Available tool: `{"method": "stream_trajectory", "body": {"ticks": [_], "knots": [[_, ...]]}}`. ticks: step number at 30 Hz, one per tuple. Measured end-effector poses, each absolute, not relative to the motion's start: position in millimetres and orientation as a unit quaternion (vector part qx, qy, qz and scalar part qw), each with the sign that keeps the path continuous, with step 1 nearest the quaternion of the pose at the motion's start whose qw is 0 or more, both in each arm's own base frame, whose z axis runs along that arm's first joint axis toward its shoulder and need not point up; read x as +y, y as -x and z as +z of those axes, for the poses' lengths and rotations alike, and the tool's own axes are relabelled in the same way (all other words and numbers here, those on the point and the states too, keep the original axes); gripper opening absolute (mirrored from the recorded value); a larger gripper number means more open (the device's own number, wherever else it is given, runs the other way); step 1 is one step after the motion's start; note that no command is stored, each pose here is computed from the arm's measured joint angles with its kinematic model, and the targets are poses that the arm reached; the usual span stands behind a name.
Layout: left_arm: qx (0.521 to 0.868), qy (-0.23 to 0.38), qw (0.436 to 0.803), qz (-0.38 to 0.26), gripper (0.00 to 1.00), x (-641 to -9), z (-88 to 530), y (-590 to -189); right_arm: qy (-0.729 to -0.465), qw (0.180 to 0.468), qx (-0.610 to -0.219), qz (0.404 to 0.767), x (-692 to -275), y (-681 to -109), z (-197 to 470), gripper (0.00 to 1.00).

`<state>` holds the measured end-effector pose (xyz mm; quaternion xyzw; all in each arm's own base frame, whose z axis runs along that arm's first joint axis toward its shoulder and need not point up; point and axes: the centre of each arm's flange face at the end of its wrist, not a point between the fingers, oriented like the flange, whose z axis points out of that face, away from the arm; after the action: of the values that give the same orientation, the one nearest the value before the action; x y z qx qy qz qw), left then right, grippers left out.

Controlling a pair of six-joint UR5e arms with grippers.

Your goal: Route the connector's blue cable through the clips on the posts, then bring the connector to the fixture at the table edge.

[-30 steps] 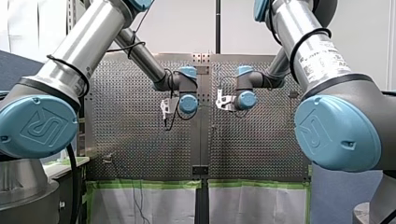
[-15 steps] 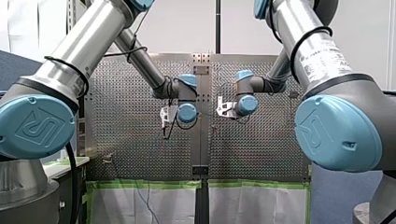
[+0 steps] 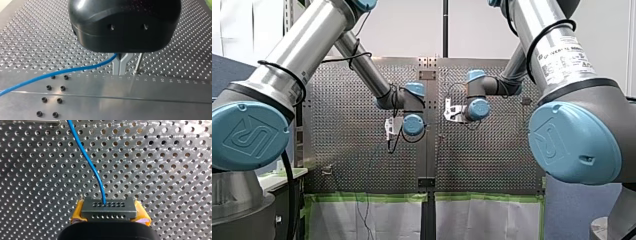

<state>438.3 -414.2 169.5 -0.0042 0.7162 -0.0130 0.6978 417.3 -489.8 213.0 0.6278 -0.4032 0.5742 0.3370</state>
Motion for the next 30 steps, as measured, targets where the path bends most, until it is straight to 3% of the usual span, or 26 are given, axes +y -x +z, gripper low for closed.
{"method": "stream_trajectory", "body": {"ticks": [15,30], "knots": [[0.714,0.002,0.699,-0.018,0.0,-417.6,168.9,-435.9,-0.63,0.328,-0.413,0.57,-465.0,-401.1,173.6,0.0],[0.724,-0.023,0.689,-0.01,0.0,-425.8,128.6,-435.3,-0.623,0.333,-0.422,0.568,-474.9,-390.7,144.2,0.0]]}}
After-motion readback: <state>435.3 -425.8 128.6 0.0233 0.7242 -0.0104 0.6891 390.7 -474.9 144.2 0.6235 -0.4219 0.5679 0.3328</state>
